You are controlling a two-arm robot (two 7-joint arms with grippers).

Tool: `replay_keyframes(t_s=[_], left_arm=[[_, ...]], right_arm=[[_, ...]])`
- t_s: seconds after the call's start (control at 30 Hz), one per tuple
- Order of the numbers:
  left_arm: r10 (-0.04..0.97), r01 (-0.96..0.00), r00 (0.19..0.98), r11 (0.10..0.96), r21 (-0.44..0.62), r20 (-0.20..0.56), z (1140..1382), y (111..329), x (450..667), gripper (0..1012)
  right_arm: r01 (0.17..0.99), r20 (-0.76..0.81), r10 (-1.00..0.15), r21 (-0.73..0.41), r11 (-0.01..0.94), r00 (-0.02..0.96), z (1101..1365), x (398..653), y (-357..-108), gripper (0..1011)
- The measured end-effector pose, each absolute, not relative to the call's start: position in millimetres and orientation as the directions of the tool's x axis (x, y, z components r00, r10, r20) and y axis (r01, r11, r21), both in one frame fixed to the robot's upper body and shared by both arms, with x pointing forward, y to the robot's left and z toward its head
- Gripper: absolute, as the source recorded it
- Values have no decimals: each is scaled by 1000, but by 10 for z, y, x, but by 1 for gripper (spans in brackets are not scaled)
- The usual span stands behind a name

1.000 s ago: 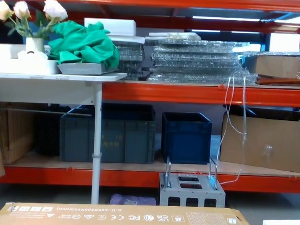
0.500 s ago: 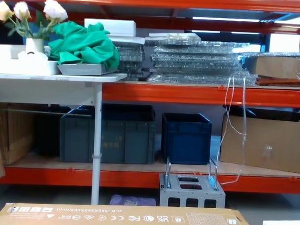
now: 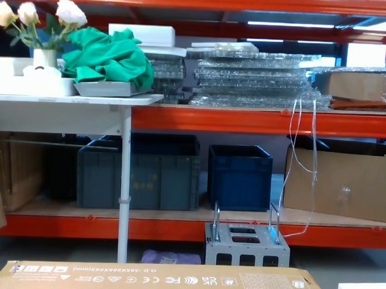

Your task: Use one hand to grasp the basket and place it at the designated location.

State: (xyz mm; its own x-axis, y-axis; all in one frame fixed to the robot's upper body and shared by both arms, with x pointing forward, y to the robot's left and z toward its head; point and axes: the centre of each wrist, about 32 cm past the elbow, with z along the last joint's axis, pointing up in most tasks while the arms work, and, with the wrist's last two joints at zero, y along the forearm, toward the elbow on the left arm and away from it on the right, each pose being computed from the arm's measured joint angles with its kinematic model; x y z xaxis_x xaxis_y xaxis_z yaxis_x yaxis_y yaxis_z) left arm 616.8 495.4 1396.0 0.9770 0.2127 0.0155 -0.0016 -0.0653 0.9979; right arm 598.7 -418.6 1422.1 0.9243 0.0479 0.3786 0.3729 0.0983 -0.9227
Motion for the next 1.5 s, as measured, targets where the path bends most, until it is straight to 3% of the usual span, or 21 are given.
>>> replay_keyframes(t_s=[1.37,1.5], left_arm=[[213,-2,977,-65,998,16,13961,4953,6169,0],[213,-2,977,-65,998,16,13960,4954,6168,0]], right_arm=[[204,211,81,-975,87,974,13722,6297,-4117,1000],[211,218,82,-974,86,972,13721,6287,-4120,934]])
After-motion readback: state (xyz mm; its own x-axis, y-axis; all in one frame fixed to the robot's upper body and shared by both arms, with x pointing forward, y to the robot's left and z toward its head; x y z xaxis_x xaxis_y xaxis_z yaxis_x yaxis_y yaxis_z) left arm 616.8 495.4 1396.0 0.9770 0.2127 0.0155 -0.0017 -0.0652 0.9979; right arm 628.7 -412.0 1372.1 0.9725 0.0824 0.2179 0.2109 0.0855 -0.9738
